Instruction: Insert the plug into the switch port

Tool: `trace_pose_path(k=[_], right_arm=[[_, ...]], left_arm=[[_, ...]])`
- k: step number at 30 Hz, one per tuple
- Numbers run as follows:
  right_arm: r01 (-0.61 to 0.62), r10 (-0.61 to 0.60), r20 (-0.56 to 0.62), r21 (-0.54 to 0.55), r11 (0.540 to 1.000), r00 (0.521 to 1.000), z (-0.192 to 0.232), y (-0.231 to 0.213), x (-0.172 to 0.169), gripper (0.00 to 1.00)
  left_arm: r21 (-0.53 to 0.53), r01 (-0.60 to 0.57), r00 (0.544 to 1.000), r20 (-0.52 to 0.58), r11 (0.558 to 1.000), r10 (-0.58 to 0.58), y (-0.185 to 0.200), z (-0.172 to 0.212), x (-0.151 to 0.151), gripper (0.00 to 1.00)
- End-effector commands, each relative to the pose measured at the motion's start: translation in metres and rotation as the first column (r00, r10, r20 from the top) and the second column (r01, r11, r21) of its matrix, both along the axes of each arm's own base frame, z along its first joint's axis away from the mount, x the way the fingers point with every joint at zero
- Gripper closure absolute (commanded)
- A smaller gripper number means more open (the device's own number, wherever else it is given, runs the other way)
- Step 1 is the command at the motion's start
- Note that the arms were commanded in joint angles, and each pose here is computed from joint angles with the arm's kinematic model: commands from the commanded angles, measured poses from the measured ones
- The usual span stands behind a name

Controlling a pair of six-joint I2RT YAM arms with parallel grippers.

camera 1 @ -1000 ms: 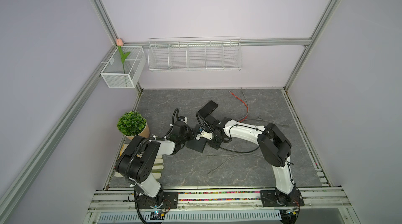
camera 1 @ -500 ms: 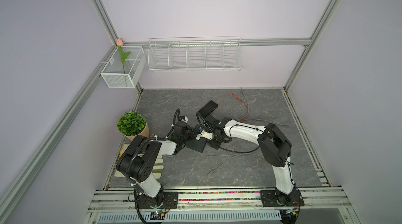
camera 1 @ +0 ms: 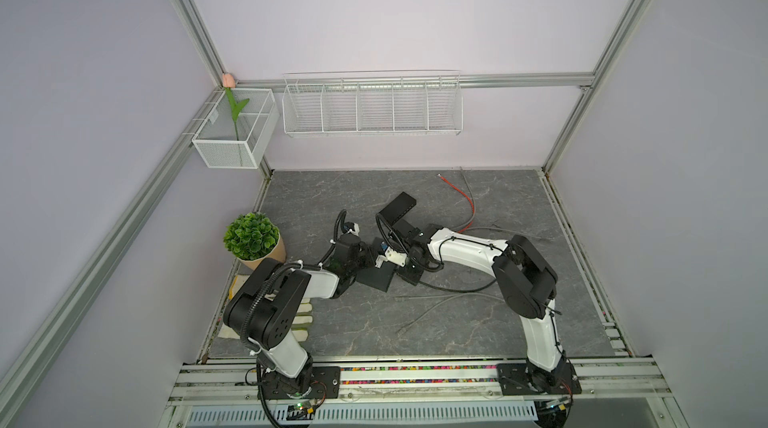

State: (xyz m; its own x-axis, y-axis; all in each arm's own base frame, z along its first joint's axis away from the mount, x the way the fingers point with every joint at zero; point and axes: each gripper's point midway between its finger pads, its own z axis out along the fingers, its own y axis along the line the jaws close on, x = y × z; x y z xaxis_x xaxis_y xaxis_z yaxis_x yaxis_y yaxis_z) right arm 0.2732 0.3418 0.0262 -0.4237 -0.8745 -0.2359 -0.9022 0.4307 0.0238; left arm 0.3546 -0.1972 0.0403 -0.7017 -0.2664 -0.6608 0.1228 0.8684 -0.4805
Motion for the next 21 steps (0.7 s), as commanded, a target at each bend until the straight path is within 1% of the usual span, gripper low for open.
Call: trace_pose_path(k=[1,21], right_arm=[[-0.079,0.029,0.142,0.358,0.93,0.989,0.065,0.085,0.029,0.93],[-0.071,0.029,0.111,0.397,0.915,0.993,0.064,0.103,0.04,0.93]], left_arm=[[-0.104,0.22,0.948,-0.213,0.97,-0.238,-0.049,-0.038,-0.068,0.7],[-0.127,0.236,0.943,-0.21,0.963,-0.259,-0.058,-0.041,-0.077,0.71]])
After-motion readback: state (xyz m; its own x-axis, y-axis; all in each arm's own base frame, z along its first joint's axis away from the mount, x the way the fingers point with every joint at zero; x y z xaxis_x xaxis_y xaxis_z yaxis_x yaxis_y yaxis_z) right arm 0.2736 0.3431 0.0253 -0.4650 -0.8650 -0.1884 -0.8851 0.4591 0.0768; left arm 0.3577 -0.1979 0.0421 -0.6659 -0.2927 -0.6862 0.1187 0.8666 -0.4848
